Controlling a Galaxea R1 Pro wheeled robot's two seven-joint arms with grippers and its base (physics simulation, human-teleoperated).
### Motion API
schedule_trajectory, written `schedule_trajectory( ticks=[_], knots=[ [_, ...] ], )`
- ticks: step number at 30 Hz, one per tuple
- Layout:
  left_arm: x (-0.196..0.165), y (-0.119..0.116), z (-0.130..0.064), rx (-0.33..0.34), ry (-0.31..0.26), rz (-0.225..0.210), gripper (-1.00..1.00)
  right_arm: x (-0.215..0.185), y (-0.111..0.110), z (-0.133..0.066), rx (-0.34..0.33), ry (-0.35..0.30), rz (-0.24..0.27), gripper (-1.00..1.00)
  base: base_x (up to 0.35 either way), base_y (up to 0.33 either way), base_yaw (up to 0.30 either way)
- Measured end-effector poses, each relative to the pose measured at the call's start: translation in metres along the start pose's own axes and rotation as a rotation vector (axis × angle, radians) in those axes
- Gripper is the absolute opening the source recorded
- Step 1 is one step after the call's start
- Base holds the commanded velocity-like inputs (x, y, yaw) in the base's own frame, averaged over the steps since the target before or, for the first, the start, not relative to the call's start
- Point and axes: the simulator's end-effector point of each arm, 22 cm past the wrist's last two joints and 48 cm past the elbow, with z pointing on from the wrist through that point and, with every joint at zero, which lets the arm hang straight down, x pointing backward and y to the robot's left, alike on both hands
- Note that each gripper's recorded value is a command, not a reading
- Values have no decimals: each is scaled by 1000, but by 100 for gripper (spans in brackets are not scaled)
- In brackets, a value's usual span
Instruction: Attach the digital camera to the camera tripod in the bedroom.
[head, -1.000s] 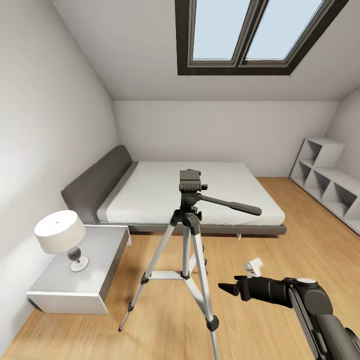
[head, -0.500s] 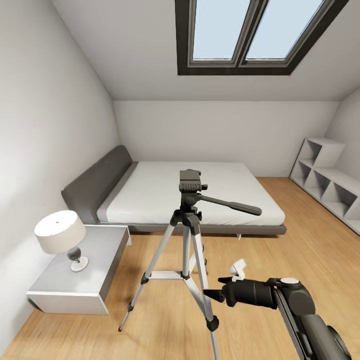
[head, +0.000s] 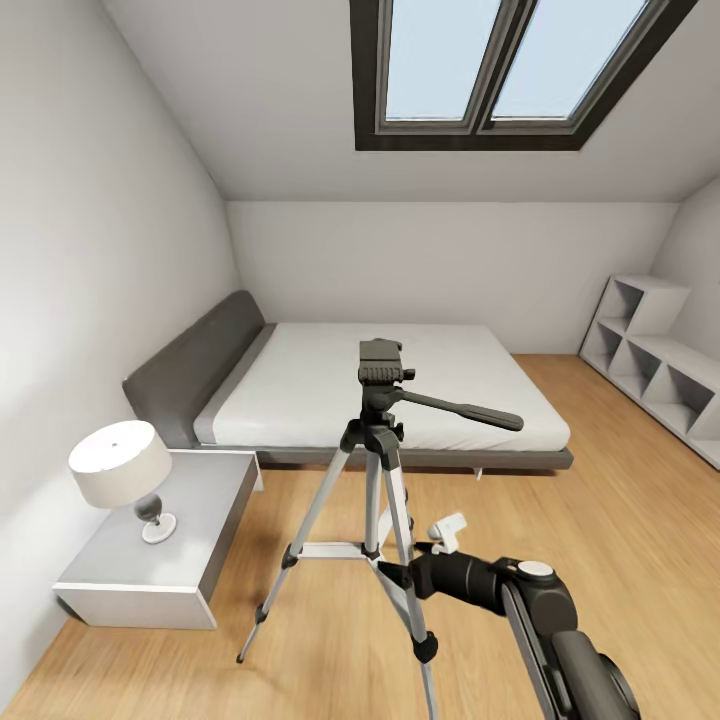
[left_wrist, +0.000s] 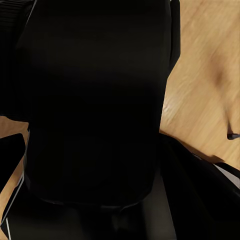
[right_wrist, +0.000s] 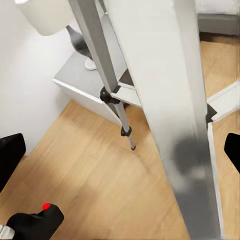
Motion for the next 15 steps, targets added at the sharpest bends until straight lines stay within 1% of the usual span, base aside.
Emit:
schedule_trajectory(
  ticks=[5,11,13,15],
  knots=[
    [0,0,0,0,0,-2,-100,-13,-2,0,10,-31,-27,100,0,0,0],
    [0,0,0,0,0,-1,-100,-57,-4,2,12,-83,-63,100,0,0,0],
    [0,0,0,0,0,0,-100,-67,-3,6,14,-95,-64,100,0,0,0],
    [0,0,0,0,0,0,-100,-76,0,15,20,-104,-52,100,0,0,0]
  ],
)
